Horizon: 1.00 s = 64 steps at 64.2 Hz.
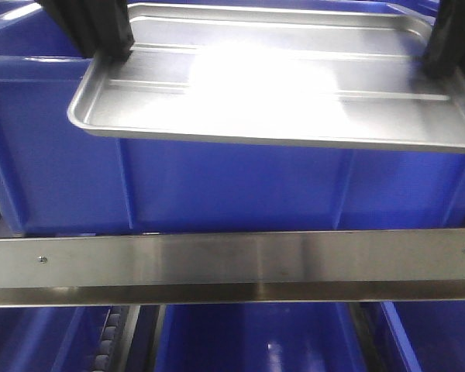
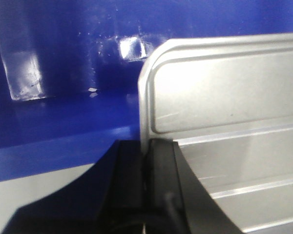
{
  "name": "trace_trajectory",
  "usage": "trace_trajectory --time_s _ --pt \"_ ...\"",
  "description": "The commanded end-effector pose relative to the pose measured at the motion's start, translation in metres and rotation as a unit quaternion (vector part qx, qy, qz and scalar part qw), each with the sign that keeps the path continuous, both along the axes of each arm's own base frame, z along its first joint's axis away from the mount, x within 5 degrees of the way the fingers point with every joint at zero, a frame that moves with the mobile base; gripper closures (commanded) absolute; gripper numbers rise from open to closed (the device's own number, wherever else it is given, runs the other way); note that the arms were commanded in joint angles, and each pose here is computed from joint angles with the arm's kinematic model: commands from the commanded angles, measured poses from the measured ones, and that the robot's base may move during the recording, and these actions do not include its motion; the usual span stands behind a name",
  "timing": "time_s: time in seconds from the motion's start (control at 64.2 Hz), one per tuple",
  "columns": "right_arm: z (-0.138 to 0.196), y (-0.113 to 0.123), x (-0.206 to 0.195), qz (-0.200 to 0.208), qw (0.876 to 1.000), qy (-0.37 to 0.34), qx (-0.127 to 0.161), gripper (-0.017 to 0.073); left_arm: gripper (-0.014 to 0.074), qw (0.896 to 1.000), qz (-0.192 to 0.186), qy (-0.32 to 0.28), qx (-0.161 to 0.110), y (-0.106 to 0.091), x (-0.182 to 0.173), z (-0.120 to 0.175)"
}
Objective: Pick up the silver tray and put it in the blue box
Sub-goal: 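Position the held silver tray above the large blue crate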
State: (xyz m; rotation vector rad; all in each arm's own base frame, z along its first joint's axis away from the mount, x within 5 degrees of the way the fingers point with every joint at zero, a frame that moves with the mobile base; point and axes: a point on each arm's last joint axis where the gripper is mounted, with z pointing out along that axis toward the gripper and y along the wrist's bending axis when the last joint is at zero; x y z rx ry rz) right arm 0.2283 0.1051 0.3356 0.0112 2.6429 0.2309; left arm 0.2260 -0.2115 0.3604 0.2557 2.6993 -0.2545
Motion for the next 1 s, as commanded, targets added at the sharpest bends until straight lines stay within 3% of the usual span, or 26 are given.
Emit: trace_trajectory --time_s 0.0,0.608,0.982 --pt "0.0186 -0.0091 0.0002 -0.002 0.999 -0.051 -0.019 0.0501 0.0699 0.999 0.008 -0.006 0.040 0.0181 -0.0079 0.0153" --pt "0.0186 -0.0091 0.0002 -0.002 0.999 -0.051 -0.019 0.0501 0.0699 0.999 0.008 -0.006 0.040 0.0181 -0.0079 0.0153" --pt "0.0188 -0.0090 0.0005 -0.002 0.998 -0.053 -0.018 0.0501 0.0699 0.999 0.005 -0.021 0.025 0.0155 -0.0057 0.0173"
